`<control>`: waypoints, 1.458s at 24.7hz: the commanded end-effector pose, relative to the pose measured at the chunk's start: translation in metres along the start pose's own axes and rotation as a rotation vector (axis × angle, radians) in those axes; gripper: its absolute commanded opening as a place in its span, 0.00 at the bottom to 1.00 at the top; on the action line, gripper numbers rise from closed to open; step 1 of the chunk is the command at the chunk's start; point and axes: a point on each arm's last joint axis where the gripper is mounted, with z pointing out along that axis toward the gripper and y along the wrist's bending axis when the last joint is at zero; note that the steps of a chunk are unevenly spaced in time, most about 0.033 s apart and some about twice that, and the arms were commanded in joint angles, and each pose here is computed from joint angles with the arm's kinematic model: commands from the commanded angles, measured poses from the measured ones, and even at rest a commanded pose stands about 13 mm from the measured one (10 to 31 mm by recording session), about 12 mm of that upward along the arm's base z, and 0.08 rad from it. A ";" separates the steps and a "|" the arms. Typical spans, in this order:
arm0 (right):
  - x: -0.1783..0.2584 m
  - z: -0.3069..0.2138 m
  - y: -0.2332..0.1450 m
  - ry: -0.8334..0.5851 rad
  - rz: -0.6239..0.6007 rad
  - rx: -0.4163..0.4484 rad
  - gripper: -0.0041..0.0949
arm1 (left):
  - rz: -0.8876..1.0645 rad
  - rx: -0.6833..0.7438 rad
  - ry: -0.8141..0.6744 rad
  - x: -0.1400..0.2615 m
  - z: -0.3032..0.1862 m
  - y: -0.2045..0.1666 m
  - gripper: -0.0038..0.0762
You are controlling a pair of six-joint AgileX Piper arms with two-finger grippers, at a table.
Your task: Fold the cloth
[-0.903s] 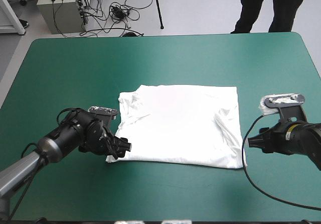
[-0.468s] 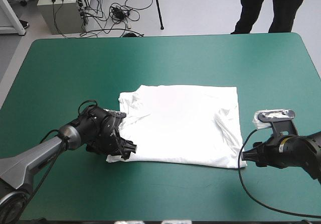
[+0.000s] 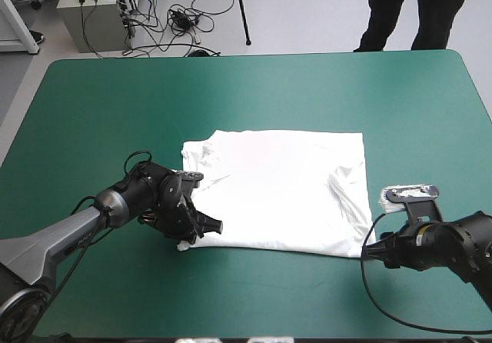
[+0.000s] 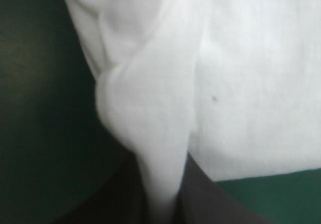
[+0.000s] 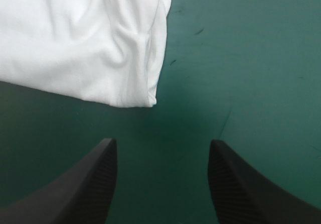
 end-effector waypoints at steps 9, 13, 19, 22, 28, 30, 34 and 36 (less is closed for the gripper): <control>-0.025 0.050 0.009 0.005 0.005 -0.019 0.58 | 0.036 -0.047 -0.039 -0.005 0.006 0.004 0.04; -0.030 0.071 0.011 0.075 0.005 -0.010 0.58 | 0.052 -0.052 -0.023 -0.003 0.006 0.005 0.04; -0.035 0.098 0.017 0.130 0.012 -0.049 0.58 | 0.056 -0.054 -0.019 -0.003 0.006 0.005 0.04; -0.033 0.113 0.020 0.208 0.031 -0.065 0.51 | 0.056 -0.054 -0.019 -0.003 0.006 0.005 0.04; -0.028 0.113 0.023 0.267 0.033 -0.089 0.03 | 0.059 -0.054 -0.031 -0.004 0.005 0.005 0.04; -0.027 0.111 0.023 0.280 0.035 -0.091 0.02 | 0.059 -0.049 -0.044 -0.004 0.003 0.004 0.04; -0.040 0.084 0.026 0.224 0.040 -0.110 0.02 | 0.062 -0.021 -0.125 0.000 -0.019 0.004 0.04; -0.050 0.063 0.027 0.178 0.036 -0.125 0.02 | 0.051 -0.003 -0.173 0.006 -0.036 0.005 0.04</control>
